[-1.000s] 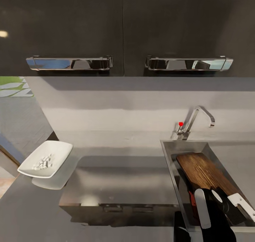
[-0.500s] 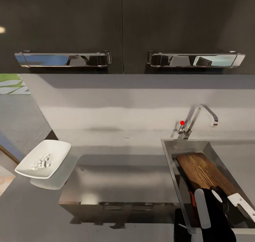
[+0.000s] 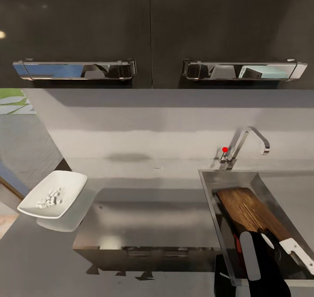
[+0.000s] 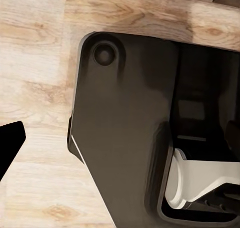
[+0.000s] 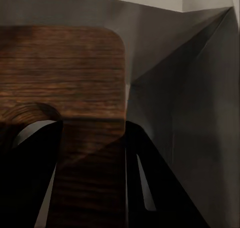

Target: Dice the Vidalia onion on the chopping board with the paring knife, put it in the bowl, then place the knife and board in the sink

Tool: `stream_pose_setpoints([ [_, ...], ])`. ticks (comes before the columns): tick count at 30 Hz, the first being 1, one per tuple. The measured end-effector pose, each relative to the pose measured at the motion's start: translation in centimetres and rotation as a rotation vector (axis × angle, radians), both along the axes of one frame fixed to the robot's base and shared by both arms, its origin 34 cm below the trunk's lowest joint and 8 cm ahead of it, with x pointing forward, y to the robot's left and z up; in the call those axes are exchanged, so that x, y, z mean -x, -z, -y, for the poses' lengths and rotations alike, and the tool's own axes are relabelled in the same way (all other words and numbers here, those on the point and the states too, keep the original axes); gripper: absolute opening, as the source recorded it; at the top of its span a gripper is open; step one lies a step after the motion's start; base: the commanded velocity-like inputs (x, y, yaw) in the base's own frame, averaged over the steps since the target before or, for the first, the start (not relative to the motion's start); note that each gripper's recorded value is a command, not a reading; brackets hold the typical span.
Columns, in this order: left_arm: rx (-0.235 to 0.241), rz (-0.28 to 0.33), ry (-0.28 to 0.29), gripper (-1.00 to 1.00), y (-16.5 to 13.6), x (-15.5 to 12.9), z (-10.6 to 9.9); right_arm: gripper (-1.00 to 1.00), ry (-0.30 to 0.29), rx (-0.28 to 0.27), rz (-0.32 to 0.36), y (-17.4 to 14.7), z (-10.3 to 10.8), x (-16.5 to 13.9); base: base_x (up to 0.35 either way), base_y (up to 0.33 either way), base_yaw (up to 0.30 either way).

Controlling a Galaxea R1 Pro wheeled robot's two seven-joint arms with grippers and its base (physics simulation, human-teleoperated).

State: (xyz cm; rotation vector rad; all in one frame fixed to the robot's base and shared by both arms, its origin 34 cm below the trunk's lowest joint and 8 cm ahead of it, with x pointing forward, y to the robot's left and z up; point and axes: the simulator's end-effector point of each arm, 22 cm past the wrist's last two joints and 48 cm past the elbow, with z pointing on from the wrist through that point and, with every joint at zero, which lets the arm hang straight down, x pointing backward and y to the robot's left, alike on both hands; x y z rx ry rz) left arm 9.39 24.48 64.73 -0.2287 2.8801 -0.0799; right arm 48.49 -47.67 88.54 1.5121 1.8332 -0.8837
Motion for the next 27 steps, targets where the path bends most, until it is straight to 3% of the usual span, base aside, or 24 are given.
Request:
stream_pose_setpoints([
  [6,0.0,0.0,0.0,1.0,0.0,0.0,-0.01,-1.0,0.002,-0.007,0.003,0.12,-0.05,-0.01,0.0,0.0,0.0],
  [7,0.0,0.001,0.0,1.0,0.0,-0.01,-0.01,1.0,0.002,-0.007,0.003,0.12,-0.06,-0.01,0.0,0.0,0.0],
  [27,0.0,0.0,0.0,1.0,0.0,-0.01,0.0,1.0,0.003,-0.008,0.004,0.13,-0.07,0.0,0.0,0.0,0.0],
])
